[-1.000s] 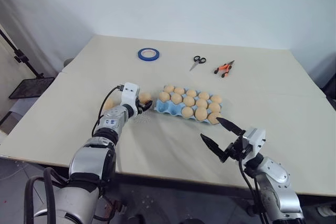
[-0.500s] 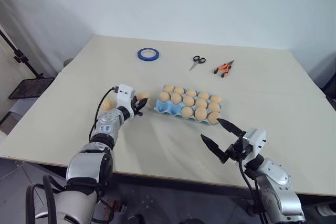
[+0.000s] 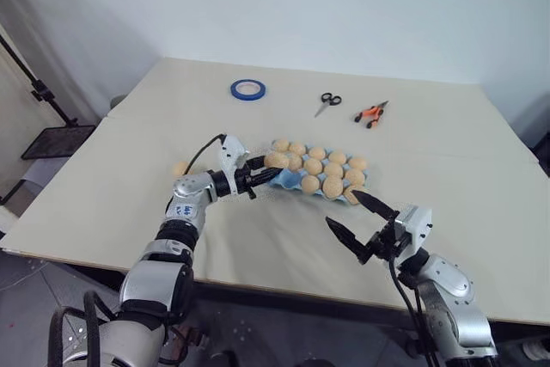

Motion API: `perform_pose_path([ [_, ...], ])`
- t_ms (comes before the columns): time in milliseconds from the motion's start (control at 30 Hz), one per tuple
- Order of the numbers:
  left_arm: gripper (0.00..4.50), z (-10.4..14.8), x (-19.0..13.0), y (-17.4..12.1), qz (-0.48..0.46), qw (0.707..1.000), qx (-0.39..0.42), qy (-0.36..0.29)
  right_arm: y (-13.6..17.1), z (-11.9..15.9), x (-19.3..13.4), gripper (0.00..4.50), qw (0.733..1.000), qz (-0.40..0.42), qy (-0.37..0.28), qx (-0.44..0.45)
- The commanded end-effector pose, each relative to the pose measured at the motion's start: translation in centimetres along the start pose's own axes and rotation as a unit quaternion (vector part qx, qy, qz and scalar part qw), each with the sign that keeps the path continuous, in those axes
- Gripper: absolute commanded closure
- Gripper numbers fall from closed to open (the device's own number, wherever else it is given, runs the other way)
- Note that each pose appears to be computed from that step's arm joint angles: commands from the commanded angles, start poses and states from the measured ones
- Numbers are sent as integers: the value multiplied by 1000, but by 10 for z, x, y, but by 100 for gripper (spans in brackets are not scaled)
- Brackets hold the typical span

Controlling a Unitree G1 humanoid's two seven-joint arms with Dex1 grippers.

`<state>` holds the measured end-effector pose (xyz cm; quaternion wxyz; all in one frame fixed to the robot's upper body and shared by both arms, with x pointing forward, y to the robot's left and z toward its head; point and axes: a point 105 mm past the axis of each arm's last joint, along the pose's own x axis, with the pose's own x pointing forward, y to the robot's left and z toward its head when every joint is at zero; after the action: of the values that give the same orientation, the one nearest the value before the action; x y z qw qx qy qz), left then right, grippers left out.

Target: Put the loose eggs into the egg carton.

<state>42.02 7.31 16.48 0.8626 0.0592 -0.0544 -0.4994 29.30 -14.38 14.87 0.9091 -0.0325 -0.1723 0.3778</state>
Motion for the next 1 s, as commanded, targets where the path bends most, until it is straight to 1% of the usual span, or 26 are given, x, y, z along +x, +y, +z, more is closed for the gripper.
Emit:
perform_pose_path([
  [33, 302, 2, 11, 2, 9, 999, 21, 27, 0, 14, 0, 0, 1000, -1, -21, -17],
  [67, 302, 2, 12, 2, 12, 999, 17, 26, 1, 15, 0, 0, 1000, -2, -23, -18],
  [133, 234, 3, 16, 2, 15, 1000, 8, 24, 1, 16, 0, 0, 1000, -5, -25, -19],
  [167, 210, 3, 17, 2, 15, 1000, 6, 24, 1, 16, 0, 0, 1000, -6, -25, -19],
  [267, 113, 5, 23, -5, -1, 1000, 5, 19, 2, 15, 0, 0, 999, -7, -25, -19],
  [367, 17, 8, 24, -7, -10, 1000, 20, 17, 2, 16, -1, 0, 999, -9, -26, -19],
  [400, 4, 9, 23, -6, -11, 1000, 25, 15, 3, 15, -1, 0, 999, -9, -26, -19],
  [467, 4, 12, 11, 1, -2, 999, 34, 9, 3, 15, -1, 0, 999, -10, -26, -18],
  [600, 4, 15, -36, 21, 27, 997, 69, 0, 4, 13, -2, 0, 1000, -3, -22, -14],
  [633, 4, 14, -42, 23, 32, 997, 71, 0, 4, 13, -3, 0, 1000, -1, -22, -14],
  [733, 4, 14, -86, 31, 64, 994, 91, -8, 6, 13, -3, 0, 1000, 17, -18, -13],
  [833, 4, 15, -127, 34, 109, 989, 103, -15, 5, 12, -3, 0, 999, 33, -14, -15],
  [900, 4, 15, -149, 32, 146, 983, 110, -16, 3, 12, -3, 0, 999, 39, -13, -15],
  [1000, 4, 7, -181, 25, 204, 973, 104, -5, 2, 11, -1, 0, 998, 53, -11, -14],
])
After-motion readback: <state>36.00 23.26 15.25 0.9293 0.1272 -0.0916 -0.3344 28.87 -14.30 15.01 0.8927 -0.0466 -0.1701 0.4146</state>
